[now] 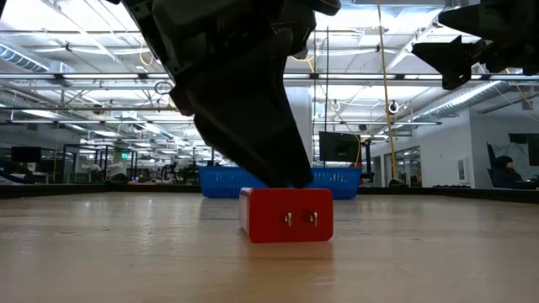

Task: Pick & Place Office items
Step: Put the red charger adapter into the right blue bin

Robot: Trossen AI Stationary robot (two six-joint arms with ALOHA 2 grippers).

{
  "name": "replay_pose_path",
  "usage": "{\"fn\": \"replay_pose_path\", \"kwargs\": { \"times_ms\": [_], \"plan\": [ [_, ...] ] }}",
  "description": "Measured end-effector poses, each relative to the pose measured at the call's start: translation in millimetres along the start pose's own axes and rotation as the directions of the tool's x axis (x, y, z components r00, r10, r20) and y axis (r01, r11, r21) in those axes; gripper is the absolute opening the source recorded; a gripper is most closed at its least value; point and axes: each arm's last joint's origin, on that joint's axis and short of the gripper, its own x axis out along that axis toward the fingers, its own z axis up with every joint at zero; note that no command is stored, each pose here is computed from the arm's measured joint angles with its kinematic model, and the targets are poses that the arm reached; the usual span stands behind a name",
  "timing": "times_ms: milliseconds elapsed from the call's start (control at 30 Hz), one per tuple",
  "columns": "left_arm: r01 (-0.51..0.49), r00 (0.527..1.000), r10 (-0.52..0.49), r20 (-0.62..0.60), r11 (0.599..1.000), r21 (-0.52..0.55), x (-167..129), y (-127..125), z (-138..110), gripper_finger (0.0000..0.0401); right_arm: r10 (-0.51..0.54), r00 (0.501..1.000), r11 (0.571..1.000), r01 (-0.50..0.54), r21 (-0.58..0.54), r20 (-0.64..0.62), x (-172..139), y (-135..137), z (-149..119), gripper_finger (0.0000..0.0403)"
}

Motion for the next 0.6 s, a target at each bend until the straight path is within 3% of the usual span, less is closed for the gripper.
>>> {"fn": "replay_pose_path", "kwargs": {
  "times_ms": [167,467,600],
  "plan": [
    [-0.002,1.000,0.002,-0.001,0.999,0.052,-2,1,0,0.0296,0.000,1.000,1.000,0.000,-0.002,-0.004,0,0,0,0.0281],
    [0.040,0.999,-0.041,0.026,0.999,0.027,-29,3,12,0.0289,0.000,1.000,1.000,0.000,-0.004,-0.008,0,0,-1,0.0281],
    [0.035,0.999,-0.034,-0.010,0.996,0.082,-25,-2,3,0.0280,0.000,1.000,1.000,0.000,-0.006,-0.012,0,0,-1,0.0281]
  ]
}}
